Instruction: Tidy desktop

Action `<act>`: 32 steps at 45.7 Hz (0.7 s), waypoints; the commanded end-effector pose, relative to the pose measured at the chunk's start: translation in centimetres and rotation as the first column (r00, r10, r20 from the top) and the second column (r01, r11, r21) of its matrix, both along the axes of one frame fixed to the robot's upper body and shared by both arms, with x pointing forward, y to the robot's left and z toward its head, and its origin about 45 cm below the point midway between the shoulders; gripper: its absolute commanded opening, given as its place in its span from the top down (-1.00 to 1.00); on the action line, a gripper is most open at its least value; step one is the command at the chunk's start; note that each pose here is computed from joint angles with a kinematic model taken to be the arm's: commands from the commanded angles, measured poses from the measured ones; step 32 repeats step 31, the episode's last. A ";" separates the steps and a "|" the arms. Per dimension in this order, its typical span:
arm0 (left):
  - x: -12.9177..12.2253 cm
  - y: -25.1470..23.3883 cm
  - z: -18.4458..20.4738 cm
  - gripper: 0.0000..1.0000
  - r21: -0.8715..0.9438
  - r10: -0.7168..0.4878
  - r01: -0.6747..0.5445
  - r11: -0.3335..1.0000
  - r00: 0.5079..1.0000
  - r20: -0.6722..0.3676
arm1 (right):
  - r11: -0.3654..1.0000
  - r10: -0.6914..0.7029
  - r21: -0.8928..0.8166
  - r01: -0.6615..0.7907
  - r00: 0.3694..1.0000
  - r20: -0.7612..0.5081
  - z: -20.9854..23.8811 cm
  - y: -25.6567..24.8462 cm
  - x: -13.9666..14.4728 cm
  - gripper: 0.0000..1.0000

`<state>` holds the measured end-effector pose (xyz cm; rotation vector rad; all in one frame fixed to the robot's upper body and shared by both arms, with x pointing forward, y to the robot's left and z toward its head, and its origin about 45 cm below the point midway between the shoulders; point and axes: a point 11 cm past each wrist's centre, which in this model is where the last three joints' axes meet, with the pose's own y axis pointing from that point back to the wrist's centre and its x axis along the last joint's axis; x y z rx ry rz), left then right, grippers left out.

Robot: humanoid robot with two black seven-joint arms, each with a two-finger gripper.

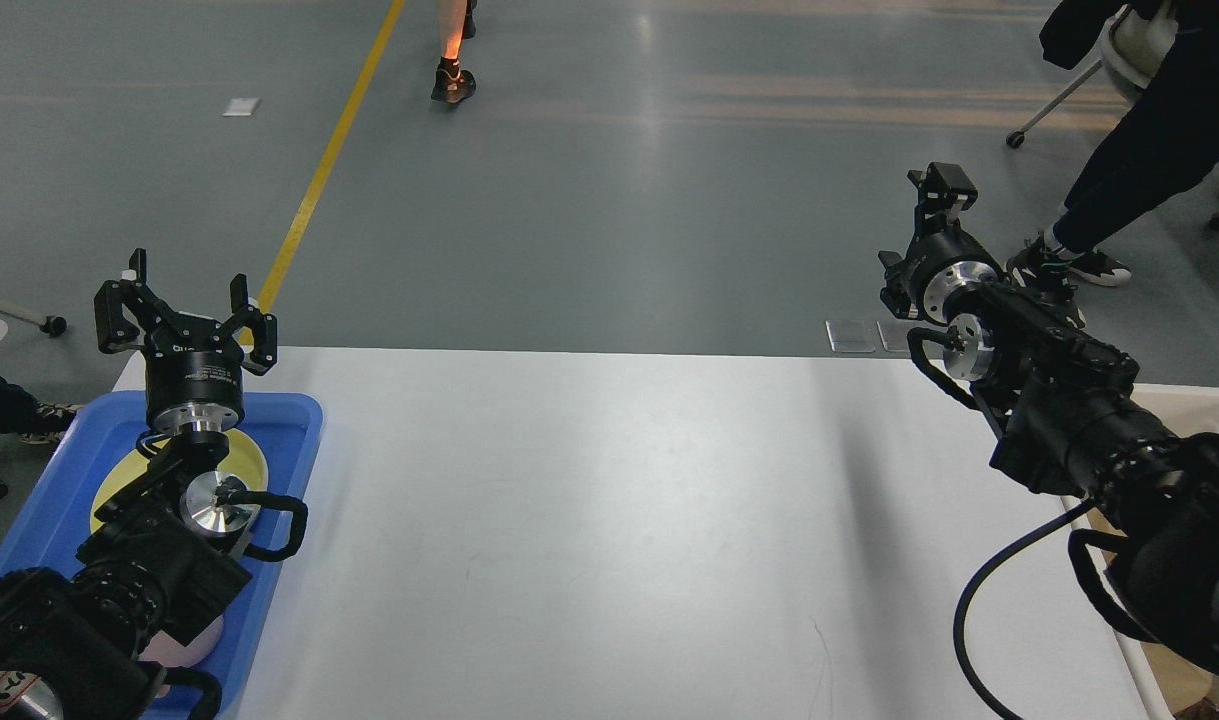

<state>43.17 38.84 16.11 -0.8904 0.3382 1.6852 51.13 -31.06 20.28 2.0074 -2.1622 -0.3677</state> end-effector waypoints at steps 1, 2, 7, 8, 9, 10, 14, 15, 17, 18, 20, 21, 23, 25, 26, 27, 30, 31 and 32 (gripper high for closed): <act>0.0 0.0 0.0 -0.93 0.000 0.000 0.000 1.000 1.000 0.000 | 1.000 -0.010 -0.006 0.010 1.000 0.008 0.4 -0.7 0.1 -1.00; 0.0 0.0 0.0 -0.93 0.000 0.000 0.000 1.000 1.000 0.000 | 1.000 -0.013 -0.008 0.013 1.000 0.007 0.3 -0.8 0.0 -1.00; 0.0 0.0 0.0 -0.93 0.000 0.000 0.000 1.000 1.000 0.000 | 0.999 -0.032 -0.003 0.032 0.999 0.010 0.5 -1.5 0.0 -1.00; 0.0 0.0 0.0 -0.93 0.000 0.000 0.000 1.000 1.000 0.000 | 0.999 -0.035 0.004 0.035 0.999 0.013 0.6 -1.4 0.1 -1.00; 0.0 0.0 0.0 -0.93 0.000 0.000 0.000 1.000 1.000 0.000 | 0.999 -0.045 0.011 0.045 0.999 0.014 0.6 -1.5 0.1 -1.00; 0.0 0.0 0.0 -0.93 0.000 0.000 0.000 1.000 1.000 0.000 | 0.999 -0.052 0.015 0.052 0.999 0.015 0.7 -1.6 0.1 -1.00; 0.0 0.0 0.0 -0.93 0.000 0.000 0.000 1.000 1.000 0.000 | 0.991 -0.096 0.094 0.092 0.995 0.030 1.1 -2.0 0.2 -1.00; 0.0 0.0 0.0 -0.93 0.000 0.000 0.000 1.000 1.000 0.000 | 0.985 -0.114 0.136 0.108 0.993 0.036 1.3 -2.0 0.3 -1.00; 0.0 0.0 0.0 -0.93 0.001 0.001 -0.001 1.000 1.000 -0.001 | 0.967 -0.151 0.213 0.138 0.988 0.046 1.6 -2.4 0.3 -1.00; 0.0 0.0 0.0 -0.93 0.000 0.000 0.000 1.000 1.000 0.000 | 0.962 -0.158 0.233 0.143 0.986 0.047 1.6 -2.4 0.4 -1.00; 0.0 0.0 0.0 -0.93 0.000 0.000 0.000 1.000 1.000 0.000 | 0.955 -0.169 0.254 0.151 0.984 0.048 1.7 -2.6 0.3 -1.00; 0.0 0.0 0.0 -0.93 0.000 0.000 0.000 1.000 1.000 0.000 | 0.953 -0.168 0.263 0.150 0.985 0.049 1.6 -2.5 0.3 -1.00; 0.0 0.0 0.0 -0.93 0.000 0.000 0.000 1.000 1.000 0.000 | 0.951 -0.170 0.269 0.151 0.984 0.049 1.5 -2.5 0.3 -1.00; 0.0 0.0 0.0 -0.93 0.000 0.000 0.000 1.000 1.000 0.000 | 0.950 -0.170 0.272 0.150 0.984 0.051 1.5 -2.4 0.2 -1.00; 0.0 0.0 0.0 -0.93 0.000 0.000 0.000 1.000 1.000 0.000 | 0.950 -0.168 0.274 0.148 0.984 0.051 1.5 -2.2 0.3 -1.00; 0.0 0.0 0.0 -0.93 0.000 0.000 0.000 1.000 1.000 0.000 | 0.950 -0.167 0.274 0.146 0.985 0.053 1.4 -2.1 0.2 -1.00; 0.0 0.0 0.0 -0.93 0.001 0.001 -0.001 1.000 1.000 -0.001 | 0.951 -0.163 0.277 0.138 0.984 0.067 1.6 -2.1 0.3 -1.00; 0.0 0.0 0.0 -0.93 0.001 0.001 -0.001 1.000 1.000 -0.001 | 0.952 -0.156 0.275 0.130 0.985 0.072 1.6 -2.0 0.3 -1.00; 0.0 0.0 0.0 -0.93 0.001 0.001 -0.001 1.000 1.000 -0.001 | 0.952 -0.156 0.275 0.130 0.985 0.072 1.6 -2.0 0.3 -1.00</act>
